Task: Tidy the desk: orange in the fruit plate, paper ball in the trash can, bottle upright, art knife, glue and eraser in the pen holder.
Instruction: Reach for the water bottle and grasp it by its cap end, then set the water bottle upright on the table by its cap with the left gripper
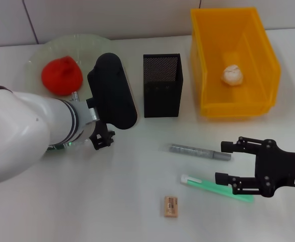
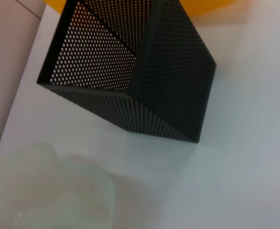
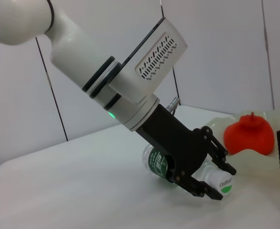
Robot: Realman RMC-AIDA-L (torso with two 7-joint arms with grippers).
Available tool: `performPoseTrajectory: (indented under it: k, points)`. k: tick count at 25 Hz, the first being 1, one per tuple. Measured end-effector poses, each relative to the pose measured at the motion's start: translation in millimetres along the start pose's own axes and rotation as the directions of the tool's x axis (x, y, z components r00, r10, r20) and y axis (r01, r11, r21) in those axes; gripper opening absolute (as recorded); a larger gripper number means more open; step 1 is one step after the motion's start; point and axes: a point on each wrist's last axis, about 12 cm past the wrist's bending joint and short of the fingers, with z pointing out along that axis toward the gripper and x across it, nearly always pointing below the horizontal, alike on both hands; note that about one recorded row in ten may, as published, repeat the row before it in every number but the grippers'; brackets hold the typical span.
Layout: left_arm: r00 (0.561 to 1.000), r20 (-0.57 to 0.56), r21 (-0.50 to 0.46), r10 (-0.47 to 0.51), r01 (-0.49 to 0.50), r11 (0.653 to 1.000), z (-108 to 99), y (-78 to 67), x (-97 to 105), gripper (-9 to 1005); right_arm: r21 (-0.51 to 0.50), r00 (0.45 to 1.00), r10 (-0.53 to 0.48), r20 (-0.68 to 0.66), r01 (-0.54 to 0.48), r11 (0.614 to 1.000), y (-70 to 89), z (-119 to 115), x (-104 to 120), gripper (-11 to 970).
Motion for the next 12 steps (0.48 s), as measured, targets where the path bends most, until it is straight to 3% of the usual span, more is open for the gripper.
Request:
performPoseTrajectory:
  k: [5, 12]
  points:
    - [1.000, -0.006, 0.005, 0.006, -0.006, 1.000, 0, -0.9, 1, 469, 0.002, 1.000, 0.003, 0.003, -0.003, 1.000, -0.1, 0, 0, 790]
    - [1.000, 0.003, 0.014, 0.004, -0.004, 1.000, -17, 1.0, -10, 455, 0.003, 1.000, 0.004, 0.003, -0.004, 1.000, -0.2, 0, 0, 790]
